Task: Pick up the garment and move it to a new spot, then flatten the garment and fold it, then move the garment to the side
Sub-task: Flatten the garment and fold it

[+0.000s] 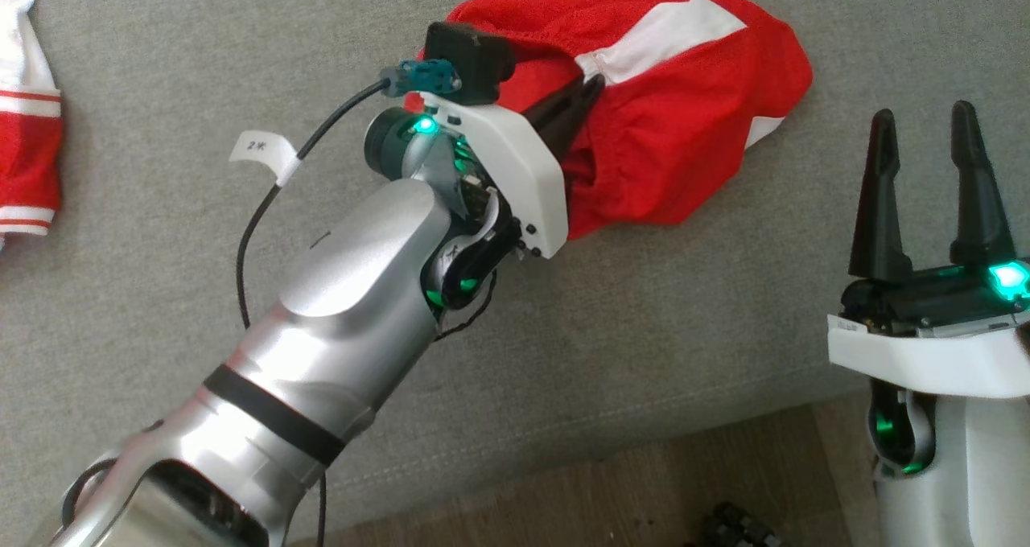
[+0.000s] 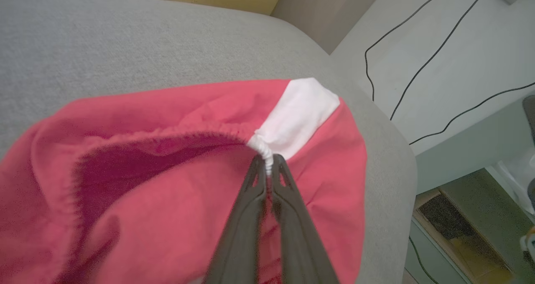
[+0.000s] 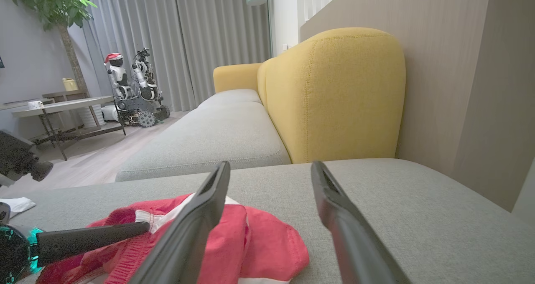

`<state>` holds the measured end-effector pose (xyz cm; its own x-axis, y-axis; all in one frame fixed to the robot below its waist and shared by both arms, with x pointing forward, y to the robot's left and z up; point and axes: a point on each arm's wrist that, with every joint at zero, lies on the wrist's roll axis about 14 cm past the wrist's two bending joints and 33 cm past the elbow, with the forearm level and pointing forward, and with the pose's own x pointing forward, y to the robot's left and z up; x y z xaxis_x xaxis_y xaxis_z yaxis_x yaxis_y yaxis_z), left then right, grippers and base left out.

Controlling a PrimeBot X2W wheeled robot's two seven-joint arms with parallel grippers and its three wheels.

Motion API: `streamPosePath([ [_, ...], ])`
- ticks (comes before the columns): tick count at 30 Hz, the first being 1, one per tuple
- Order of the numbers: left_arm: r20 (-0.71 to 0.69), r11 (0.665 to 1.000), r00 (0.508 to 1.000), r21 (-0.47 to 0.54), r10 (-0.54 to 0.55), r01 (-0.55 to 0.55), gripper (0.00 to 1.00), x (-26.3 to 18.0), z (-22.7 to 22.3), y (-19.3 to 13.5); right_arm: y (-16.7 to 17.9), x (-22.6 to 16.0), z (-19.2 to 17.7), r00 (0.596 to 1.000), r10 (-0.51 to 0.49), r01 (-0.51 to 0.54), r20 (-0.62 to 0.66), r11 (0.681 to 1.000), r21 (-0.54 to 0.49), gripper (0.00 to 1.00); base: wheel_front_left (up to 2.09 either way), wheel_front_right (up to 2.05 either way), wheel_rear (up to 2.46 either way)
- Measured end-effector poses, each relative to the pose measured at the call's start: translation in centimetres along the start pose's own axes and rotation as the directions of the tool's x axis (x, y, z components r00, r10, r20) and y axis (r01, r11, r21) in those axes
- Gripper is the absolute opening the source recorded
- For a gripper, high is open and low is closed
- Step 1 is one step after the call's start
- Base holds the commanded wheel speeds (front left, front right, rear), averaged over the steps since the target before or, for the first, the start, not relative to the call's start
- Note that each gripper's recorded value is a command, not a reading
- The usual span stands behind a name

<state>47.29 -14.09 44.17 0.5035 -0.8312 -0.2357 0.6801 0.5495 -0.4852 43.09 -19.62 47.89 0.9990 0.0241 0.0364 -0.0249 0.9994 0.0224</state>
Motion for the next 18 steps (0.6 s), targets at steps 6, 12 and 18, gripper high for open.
streamPosePath([
  [6,0.070,1.000,0.997,0.018,-0.012,0.010,0.00,-0.4,1.7,-0.3,0.3,0.1,0.6,1.000,0.007,-0.008,0.017,1.000,0.004,1.00,0.00,0.00,0.00],
  [12,0.216,1.000,0.976,0.023,-0.020,0.015,0.00,-3.6,4.6,-0.8,1.9,0.4,1.4,0.998,0.052,-0.053,0.046,0.998,0.023,1.00,0.00,0.00,0.00],
  [18,0.255,0.977,0.943,-0.040,0.213,-0.210,0.00,-11.6,2.5,4.6,5.4,-0.4,-0.9,0.989,0.143,-0.141,-0.022,0.987,0.072,1.00,0.00,0.00,0.00],
])
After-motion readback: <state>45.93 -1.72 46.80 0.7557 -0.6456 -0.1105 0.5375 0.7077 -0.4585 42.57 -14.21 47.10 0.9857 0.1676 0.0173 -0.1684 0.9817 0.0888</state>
